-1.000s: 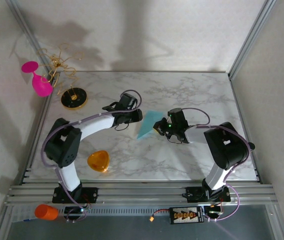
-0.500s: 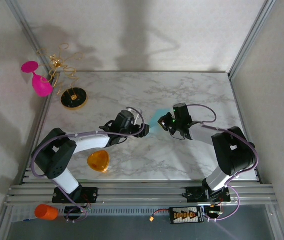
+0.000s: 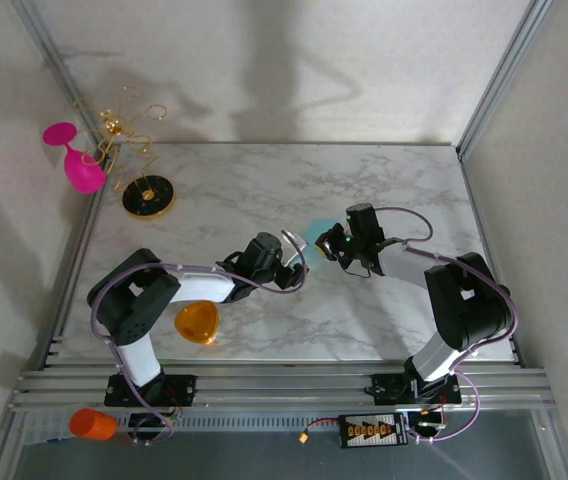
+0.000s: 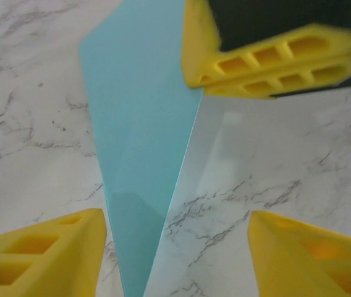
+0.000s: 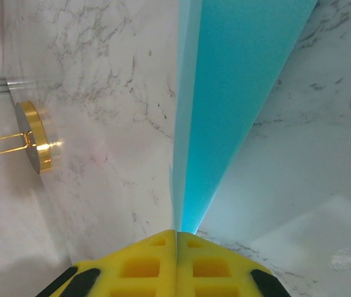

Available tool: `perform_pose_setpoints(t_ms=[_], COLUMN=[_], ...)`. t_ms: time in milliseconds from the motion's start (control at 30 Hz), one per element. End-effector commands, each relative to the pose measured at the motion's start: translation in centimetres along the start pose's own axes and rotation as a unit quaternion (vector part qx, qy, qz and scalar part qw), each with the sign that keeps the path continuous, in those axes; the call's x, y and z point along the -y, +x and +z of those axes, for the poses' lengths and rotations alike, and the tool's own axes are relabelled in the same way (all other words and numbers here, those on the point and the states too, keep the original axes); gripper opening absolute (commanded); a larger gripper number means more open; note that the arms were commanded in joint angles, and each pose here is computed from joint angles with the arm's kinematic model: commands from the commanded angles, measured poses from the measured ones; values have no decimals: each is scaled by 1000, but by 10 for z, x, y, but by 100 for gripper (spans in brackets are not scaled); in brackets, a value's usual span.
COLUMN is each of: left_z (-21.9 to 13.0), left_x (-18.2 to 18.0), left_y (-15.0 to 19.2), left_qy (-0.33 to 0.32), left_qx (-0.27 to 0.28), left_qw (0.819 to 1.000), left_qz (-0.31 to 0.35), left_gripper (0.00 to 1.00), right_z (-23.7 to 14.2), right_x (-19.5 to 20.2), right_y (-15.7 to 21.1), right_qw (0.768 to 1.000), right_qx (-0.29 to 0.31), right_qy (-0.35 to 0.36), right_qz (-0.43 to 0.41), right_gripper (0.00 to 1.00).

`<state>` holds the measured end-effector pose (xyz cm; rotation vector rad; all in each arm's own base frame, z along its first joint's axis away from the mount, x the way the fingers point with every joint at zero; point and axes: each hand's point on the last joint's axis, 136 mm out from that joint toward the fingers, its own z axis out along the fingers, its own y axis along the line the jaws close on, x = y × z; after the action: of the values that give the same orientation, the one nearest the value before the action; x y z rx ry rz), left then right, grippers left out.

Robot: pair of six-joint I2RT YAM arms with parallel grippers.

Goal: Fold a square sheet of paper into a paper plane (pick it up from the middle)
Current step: Fold the wing for the fifth time at the center of the table.

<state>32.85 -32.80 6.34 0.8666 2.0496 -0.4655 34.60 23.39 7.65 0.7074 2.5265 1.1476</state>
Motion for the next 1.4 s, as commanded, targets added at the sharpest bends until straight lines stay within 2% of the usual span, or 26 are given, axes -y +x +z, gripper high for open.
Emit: perform_pose_setpoints(t_ms=[0,267,667,867,1133,1233,1367], left_z=[9,22,28,32,35,35,34], left_x=[1,-10,-3,-2,2,2,4], left_y=[-14,-5,5,12,22,22,25], left_qy=[-9,-40,-18,-14,3,12,27], left_qx=[22,6,-13,-23,-36,-37,-42], left_qw=[999,996,996,996,997,998,998], left_qz=[47,78,88,84,62,51,33], left_gripper=[58,44,23,17,12,12,12], right_z=[2,4,7,6,-7,-13,-20], right_x=[-2,0,2,7,13,15,17], right_y=[2,7,11,10,-5,-12,-20], right_qw=[1000,999,999,999,999,999,998], right_qx=[-18,-33,-48,-43,-4,13,29], right_qy=[1,4,5,16,30,36,38], right_qz=[5,8,20,24,31,29,29], right_gripper=[0,1,7,31,61,65,66])
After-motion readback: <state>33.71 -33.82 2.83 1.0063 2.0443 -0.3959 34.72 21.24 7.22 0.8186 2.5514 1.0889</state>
